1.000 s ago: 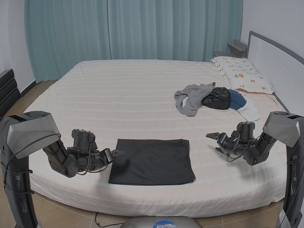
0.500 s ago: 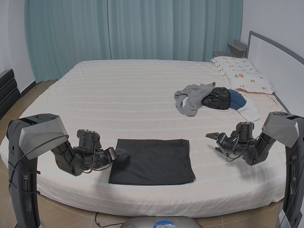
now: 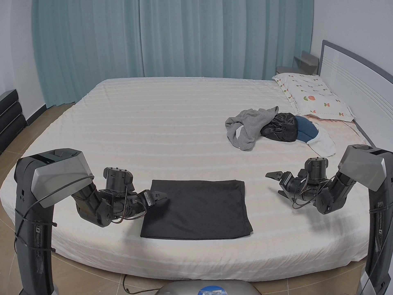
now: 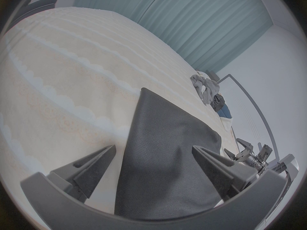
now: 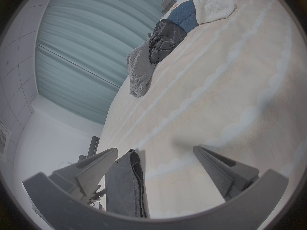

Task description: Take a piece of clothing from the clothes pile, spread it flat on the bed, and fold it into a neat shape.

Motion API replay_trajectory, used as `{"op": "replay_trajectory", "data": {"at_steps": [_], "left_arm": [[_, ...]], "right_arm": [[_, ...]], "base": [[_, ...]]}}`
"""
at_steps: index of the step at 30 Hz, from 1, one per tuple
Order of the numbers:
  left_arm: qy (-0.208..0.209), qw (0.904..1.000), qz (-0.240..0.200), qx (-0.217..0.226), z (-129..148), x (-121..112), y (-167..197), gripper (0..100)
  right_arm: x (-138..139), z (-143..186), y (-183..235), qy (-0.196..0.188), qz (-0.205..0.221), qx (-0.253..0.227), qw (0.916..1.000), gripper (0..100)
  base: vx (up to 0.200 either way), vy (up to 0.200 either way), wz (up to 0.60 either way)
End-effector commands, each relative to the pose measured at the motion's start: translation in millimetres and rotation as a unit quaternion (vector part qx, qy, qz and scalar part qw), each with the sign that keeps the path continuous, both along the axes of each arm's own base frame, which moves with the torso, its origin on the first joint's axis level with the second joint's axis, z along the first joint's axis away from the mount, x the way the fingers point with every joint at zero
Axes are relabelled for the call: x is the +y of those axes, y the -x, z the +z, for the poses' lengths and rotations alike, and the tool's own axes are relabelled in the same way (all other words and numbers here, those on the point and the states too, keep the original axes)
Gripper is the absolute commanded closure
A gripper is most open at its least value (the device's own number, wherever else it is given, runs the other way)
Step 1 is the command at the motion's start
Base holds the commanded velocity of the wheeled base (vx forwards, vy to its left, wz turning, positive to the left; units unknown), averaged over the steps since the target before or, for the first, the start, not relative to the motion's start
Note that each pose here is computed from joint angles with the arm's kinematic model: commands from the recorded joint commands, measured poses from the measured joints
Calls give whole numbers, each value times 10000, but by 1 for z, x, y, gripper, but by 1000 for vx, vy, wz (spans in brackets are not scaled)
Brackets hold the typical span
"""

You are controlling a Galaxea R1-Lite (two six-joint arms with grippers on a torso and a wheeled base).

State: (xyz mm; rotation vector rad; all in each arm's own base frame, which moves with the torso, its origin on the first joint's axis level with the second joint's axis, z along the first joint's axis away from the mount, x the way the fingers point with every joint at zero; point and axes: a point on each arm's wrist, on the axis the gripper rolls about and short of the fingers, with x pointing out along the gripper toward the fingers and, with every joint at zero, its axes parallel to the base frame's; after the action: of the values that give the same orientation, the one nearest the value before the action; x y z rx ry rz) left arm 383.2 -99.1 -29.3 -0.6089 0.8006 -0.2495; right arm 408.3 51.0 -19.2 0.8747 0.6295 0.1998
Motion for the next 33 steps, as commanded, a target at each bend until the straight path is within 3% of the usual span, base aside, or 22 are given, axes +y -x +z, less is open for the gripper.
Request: {"op": "replay_trajectory", "data": {"at_steps": [1,2,3,33], "left_arm": [[1,10000,-3,19,-2,0,0,0],[1,10000,-3,19,-2,0,0,0],[3,10000,-3,12,-2,0,-1,100],[76,9988,464,126,2,2,2,100]], "right_arm": [[2,0,1,1,31,8,10000,0],[2,0,0,0,31,0,10000,0],[2,0,1,1,31,8,10000,0],[2,-2,3,7,38,61,10000,0]], "base": [[0,0,0],[0,0,0],[0,0,0],[0,0,0]]}}
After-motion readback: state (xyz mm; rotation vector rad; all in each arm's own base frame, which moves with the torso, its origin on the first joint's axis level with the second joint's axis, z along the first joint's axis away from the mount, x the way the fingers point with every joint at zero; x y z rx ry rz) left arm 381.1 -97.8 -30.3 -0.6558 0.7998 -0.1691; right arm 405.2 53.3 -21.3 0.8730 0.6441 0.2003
